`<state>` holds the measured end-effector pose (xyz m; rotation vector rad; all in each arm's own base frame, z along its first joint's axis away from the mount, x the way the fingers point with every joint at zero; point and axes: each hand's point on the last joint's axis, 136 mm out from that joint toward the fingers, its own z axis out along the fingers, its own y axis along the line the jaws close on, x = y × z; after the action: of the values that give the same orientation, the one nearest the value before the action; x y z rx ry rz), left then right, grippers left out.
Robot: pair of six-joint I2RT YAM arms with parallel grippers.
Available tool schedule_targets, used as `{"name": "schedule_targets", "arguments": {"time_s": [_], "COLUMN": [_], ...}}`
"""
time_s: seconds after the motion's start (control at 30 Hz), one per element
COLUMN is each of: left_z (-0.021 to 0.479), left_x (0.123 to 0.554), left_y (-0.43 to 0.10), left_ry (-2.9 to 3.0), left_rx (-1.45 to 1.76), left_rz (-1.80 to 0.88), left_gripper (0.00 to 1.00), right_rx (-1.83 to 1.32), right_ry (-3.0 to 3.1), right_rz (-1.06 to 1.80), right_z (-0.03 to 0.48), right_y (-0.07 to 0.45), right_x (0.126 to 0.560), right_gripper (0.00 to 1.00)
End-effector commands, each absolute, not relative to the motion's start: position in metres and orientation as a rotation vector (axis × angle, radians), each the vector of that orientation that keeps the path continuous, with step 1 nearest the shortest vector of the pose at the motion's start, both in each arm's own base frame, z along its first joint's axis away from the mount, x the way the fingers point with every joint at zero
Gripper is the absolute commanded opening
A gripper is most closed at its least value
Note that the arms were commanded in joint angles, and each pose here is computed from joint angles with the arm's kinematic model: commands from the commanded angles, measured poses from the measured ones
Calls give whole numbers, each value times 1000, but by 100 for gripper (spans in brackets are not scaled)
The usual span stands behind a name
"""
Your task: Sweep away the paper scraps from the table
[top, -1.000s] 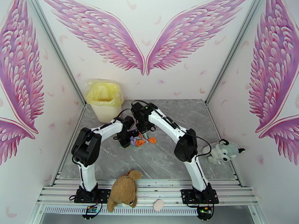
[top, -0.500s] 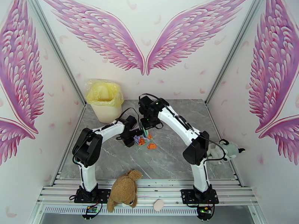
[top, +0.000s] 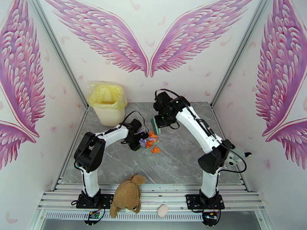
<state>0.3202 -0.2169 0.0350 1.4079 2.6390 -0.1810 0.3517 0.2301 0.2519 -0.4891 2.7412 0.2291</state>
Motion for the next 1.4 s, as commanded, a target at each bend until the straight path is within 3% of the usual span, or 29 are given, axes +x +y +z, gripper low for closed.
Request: {"name": "schedule_targets", "arguments": {"time_s": [0.0, 0.27, 0.63, 1.37], "left_z": [67, 101, 167, 303], "left_x": [331, 333, 332, 381], "left_y": [-228, -222, -200, -92], "left_ry": [2551, 2497, 2495, 2513], "left_rx": [1371, 1346, 1311, 949], "left_rz": [-202, -153, -90, 113], "left_gripper": [0, 0, 0, 0], "right_rx": [-467, -392, -268, -321], "right_ry": [2701, 2667, 2717, 2775], "right_rz": [179, 162, 152, 289], "right_z": [269, 284, 255, 209], "right_y": [210, 179, 128, 131], "right_x": [348, 348, 340, 316], "right_gripper": [0, 0, 0, 0]}}
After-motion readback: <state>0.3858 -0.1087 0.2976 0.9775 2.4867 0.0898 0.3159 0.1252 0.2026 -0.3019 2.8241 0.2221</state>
